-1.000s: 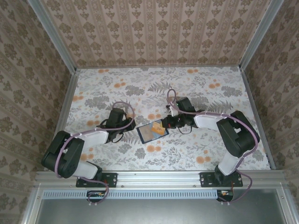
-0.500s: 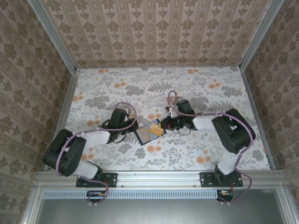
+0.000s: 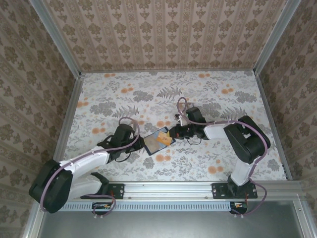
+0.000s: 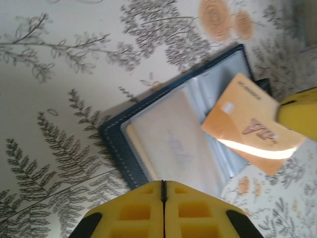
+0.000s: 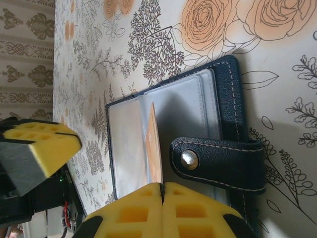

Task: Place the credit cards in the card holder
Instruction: Rotate the card holder at the center of the table.

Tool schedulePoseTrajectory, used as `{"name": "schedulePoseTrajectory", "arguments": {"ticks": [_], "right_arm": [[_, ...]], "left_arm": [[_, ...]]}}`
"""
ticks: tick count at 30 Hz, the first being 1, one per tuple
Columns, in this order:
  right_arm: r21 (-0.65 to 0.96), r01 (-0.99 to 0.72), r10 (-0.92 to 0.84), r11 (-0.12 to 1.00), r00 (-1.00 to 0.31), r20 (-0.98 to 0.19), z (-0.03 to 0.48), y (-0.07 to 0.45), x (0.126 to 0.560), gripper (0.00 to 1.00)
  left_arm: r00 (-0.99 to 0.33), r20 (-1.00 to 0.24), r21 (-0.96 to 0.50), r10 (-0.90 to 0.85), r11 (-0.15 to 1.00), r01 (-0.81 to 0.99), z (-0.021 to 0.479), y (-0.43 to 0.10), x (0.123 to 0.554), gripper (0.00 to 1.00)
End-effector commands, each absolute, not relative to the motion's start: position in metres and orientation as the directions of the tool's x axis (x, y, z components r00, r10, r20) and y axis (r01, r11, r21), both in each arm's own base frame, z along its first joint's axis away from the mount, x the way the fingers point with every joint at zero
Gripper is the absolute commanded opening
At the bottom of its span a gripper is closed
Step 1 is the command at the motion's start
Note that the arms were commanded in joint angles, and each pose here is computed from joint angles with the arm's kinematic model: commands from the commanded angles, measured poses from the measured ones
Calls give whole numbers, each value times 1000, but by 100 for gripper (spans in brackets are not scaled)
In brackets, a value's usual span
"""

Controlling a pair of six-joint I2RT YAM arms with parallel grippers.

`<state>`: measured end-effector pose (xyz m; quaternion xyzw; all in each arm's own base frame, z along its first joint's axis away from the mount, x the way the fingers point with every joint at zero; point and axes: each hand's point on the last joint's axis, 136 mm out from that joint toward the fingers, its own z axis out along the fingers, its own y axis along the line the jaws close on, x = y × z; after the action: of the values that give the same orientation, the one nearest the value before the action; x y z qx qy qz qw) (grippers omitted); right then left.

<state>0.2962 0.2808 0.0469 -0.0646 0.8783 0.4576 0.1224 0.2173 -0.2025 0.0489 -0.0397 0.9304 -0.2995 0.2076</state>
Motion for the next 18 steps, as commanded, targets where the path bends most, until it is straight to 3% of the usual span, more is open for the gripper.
{"name": "schedulePoseTrajectory", "arguments": {"ticks": [1, 5, 18], "right_arm": [[794, -222, -18, 566, -966, -258, 47, 281, 287, 0], [791, -215, 2, 572, -965, -264, 47, 281, 285, 0], [801, -220, 23, 557, -960, -279, 45, 298, 278, 3]], "left_arm": [[-933, -318, -531, -170, 847, 27, 30, -203, 216, 6], [-946, -279, -538, -167, 843, 10, 19, -214, 217, 6], [-937, -322, -476, -133, 879, 39, 12, -216, 234, 0]]}}
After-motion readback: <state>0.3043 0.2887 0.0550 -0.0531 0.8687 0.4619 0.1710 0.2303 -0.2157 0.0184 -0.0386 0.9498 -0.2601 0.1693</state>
